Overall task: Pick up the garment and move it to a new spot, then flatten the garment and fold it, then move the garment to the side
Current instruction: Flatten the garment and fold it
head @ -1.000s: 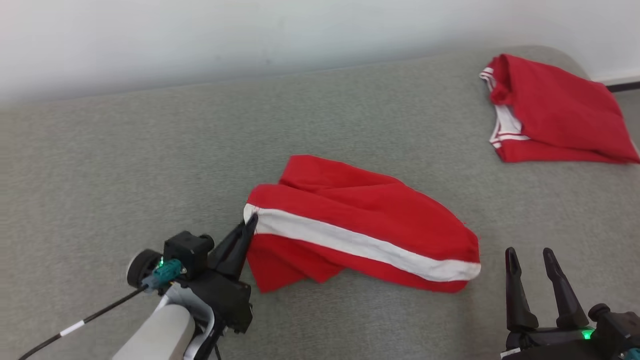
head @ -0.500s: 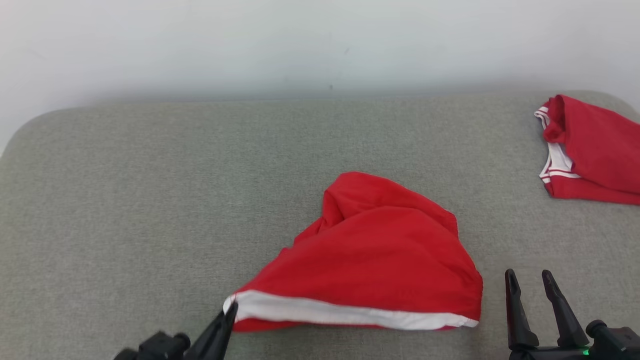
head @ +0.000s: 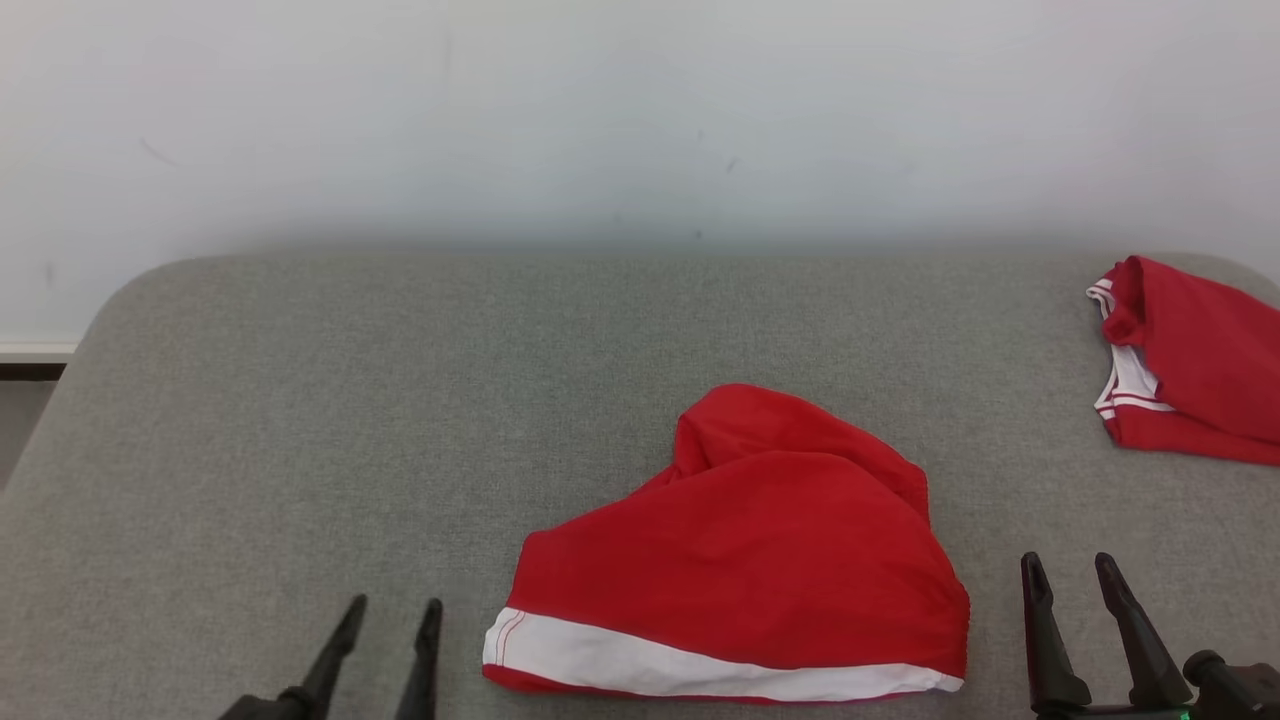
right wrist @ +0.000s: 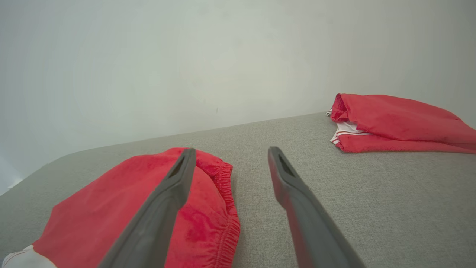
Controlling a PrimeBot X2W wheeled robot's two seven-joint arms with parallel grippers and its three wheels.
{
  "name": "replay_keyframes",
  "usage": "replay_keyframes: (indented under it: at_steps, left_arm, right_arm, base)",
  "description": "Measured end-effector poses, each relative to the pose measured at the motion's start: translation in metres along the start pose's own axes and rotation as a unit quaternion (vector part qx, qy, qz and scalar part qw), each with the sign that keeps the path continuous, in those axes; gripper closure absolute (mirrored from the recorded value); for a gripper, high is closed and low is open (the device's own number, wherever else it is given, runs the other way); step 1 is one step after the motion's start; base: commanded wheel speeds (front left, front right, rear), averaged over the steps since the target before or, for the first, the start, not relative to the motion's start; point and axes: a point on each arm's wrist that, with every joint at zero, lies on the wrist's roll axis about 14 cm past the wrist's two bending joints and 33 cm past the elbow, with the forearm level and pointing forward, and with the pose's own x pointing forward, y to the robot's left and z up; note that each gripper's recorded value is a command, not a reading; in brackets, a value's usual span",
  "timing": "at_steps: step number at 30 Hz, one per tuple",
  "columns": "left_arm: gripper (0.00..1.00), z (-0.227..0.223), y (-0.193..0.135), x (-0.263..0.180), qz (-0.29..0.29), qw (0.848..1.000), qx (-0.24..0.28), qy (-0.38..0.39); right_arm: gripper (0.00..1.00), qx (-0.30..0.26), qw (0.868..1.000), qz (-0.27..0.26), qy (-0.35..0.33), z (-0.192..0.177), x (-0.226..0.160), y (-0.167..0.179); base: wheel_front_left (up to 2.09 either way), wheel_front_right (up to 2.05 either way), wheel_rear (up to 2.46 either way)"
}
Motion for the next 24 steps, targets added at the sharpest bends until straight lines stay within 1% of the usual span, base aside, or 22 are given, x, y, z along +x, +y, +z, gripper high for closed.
replay_keyframes:
  at_steps: [4, 9, 16, 18, 24]
  left_arm:
    - [0.0, 0.025, 0.016, -0.006, 0.036, 0.998, 0.016, -0.043]
    - [0.0, 0.037, 0.031, -0.016, 0.064, 0.995, 0.037, -0.063]
    - [0.0, 0.037, 0.05, -0.027, 0.094, 0.992, 0.06, -0.06]
    - [0.0, 0.036, 0.051, -0.029, 0.096, 0.991, 0.068, -0.057]
    - [0.0, 0.026, 0.054, -0.032, 0.1, 0.992, 0.067, -0.043]
  right_arm:
    - [0.0, -0.003, 1.0, 0.002, -0.012, 0.008, 0.0, 0.0]
    - [0.0, -0.004, 1.0, -0.004, -0.019, 0.013, -0.003, -0.004]
    - [0.0, -0.002, 1.0, -0.014, -0.015, 0.01, -0.011, -0.008]
    - [0.0, -0.002, 1.0, -0.016, -0.011, 0.008, -0.014, -0.009]
    - [0.0, -0.002, 1.0, -0.018, -0.008, 0.006, -0.017, -0.01]
  base:
    - [0.0, 0.0, 0.0]
    - [0.0, 0.0, 0.0]
    - [0.0, 0.0, 0.0]
    - [0.0, 0.0, 0.0]
    - [0.0, 0.0, 0.0]
